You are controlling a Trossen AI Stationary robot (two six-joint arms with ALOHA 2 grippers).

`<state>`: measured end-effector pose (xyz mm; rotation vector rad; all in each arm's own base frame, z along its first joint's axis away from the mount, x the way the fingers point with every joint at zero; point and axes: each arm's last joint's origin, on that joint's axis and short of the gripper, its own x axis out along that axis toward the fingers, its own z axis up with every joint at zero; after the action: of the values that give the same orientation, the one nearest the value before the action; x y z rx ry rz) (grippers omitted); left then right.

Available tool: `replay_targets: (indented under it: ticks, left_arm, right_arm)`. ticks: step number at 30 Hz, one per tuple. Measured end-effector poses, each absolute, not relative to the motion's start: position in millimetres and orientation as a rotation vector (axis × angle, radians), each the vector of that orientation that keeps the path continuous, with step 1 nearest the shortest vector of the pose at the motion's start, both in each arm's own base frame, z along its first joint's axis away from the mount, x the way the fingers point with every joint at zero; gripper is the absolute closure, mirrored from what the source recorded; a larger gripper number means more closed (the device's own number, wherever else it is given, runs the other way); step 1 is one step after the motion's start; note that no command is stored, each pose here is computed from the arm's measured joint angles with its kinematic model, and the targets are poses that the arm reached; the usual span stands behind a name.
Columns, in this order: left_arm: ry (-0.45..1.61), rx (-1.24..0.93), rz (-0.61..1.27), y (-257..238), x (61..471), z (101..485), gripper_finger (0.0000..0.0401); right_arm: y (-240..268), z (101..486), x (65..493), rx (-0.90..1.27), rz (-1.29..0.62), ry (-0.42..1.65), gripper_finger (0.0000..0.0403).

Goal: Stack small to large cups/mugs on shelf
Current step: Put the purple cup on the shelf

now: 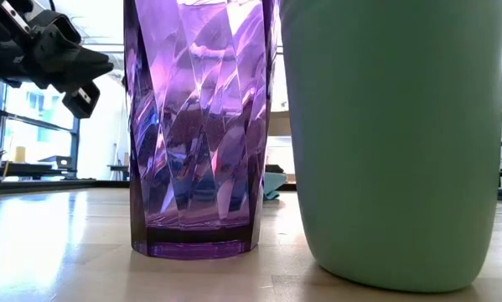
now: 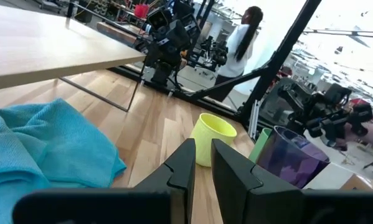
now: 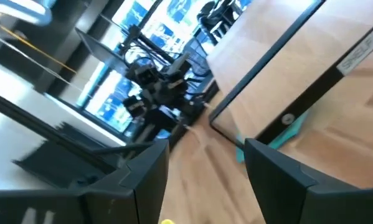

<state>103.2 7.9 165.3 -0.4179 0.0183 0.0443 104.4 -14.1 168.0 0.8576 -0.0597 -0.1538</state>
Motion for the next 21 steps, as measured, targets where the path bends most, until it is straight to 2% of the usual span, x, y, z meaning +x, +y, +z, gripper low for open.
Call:
replay_targets:
  ticks: [7, 17, 21]
  left_arm:
    - [0.033, -0.420, 0.047, 7.9, 103.1, 163.9, 0.0359]
    - [0.031, -0.464, 0.046, 7.9, 103.1, 164.0, 0.0359]
    - [0.031, -0.497, 0.045, 7.8, 103.1, 164.0, 0.0359]
  right_arm:
    - [-14.6, 162.8, 104.1, 0.729, -0.195, -0.006, 0.0204]
    - [-15.1, 159.0, 103.7, 0.706, -0.224, 0.030, 0.0204]
    - [-15.0, 158.9, 103.7, 0.780, -0.226, 0.023, 0.0204]
